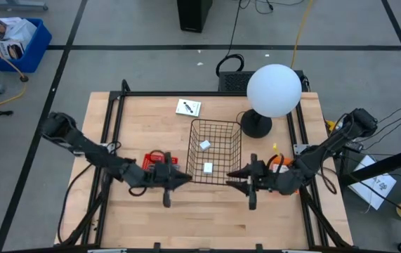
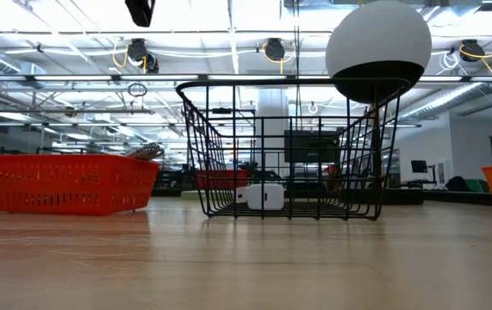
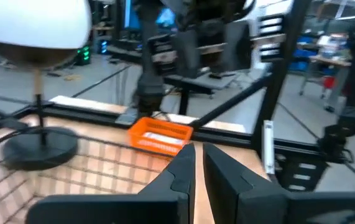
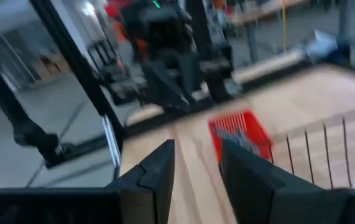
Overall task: Pick and place items into bin
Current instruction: Put the card reader box into the orange basket
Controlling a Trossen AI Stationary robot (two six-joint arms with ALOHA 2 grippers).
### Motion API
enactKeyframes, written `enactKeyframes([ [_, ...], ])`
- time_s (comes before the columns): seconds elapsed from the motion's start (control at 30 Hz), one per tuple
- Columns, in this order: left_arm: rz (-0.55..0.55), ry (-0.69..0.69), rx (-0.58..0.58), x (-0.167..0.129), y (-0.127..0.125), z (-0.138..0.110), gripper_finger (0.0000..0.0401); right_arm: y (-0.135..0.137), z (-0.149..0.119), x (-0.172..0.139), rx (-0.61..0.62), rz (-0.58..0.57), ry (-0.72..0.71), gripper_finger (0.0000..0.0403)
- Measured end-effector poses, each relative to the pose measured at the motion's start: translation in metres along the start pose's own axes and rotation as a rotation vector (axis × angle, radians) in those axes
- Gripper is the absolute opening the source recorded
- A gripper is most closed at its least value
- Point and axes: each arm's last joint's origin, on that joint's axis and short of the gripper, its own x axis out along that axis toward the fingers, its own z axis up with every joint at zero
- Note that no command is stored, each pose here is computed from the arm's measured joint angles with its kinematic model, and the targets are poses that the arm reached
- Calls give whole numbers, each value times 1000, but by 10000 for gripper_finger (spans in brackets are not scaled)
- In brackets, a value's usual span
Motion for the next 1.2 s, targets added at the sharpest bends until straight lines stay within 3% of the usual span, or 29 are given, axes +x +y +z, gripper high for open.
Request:
enactKeyframes([
  [0.2, 148, 9, 7, -8, 31, 25, 35, -17, -5, 9, -210, -18, -129, 110],
  [0.4, 329, 44, 41, -14, 71, 40, 35, -34, -11, 26, -313, -84, -95, 15],
  [0.6, 499, 27, 29, -15, 121, 54, 35, -50, -6, 38, -343, -132, -91, 1],
  [0.77, 498, 79, -3, -16, 168, 57, 35, -55, -6, 40, -371, -154, -77, 1],
  [1.0, 580, 189, -199, -30, 230, 58, 35, -57, -10, 40, -417, -163, -32, 1],
  [1.1, 541, 244, -309, -32, 254, 59, 27, -58, -13, 40, -434, -172, -7, 1],
  [1.2, 543, 274, -342, -28, 273, 62, 6, -59, -14, 40, -441, -176, 5, 0],
])
